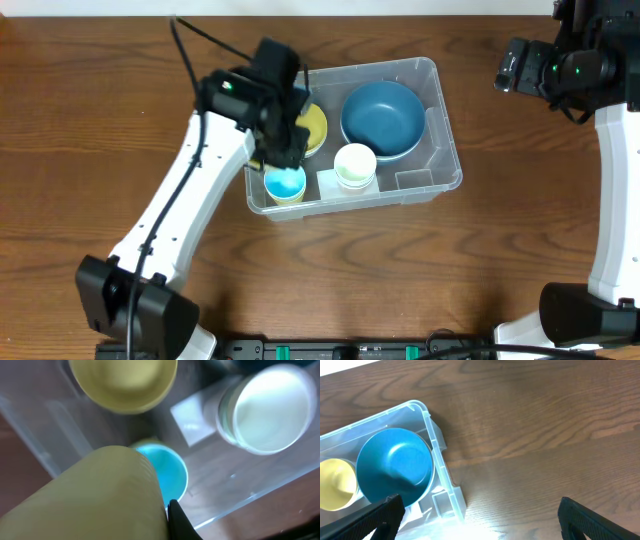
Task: Pack container
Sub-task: 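Carry the yellow cup over the bin and lower it onto the blue cup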
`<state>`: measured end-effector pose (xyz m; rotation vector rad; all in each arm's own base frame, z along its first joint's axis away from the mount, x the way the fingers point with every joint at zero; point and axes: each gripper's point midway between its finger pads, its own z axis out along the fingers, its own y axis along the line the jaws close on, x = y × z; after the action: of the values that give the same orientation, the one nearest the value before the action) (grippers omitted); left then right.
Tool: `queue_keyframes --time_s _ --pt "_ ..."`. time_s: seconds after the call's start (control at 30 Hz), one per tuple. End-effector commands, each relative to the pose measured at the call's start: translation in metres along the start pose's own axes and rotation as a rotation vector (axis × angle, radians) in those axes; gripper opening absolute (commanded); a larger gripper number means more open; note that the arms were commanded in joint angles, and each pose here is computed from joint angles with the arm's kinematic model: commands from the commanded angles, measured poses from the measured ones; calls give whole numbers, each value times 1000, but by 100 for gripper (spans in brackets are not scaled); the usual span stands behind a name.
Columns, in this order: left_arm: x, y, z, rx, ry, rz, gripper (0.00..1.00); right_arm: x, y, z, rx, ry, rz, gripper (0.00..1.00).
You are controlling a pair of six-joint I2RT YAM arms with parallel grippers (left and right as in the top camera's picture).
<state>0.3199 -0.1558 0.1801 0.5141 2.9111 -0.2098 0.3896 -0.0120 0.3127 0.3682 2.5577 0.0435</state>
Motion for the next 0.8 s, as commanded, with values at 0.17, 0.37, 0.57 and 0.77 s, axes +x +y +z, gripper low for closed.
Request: queue_keyframes --time_s 0.17,0.37,0.57,0.77 --pt "32 5 47 -7 123 -5 6 0 -2 -3 1 -6 20 99" --pt "33 5 51 -7 120 -4 6 0 -2 -3 1 -6 20 99" --pt "32 -1 51 29 119 -3 6 0 -2 -3 1 -6 20 99" --pt "33 -13 52 57 122 17 6 0 -2 -3 1 -6 20 99"
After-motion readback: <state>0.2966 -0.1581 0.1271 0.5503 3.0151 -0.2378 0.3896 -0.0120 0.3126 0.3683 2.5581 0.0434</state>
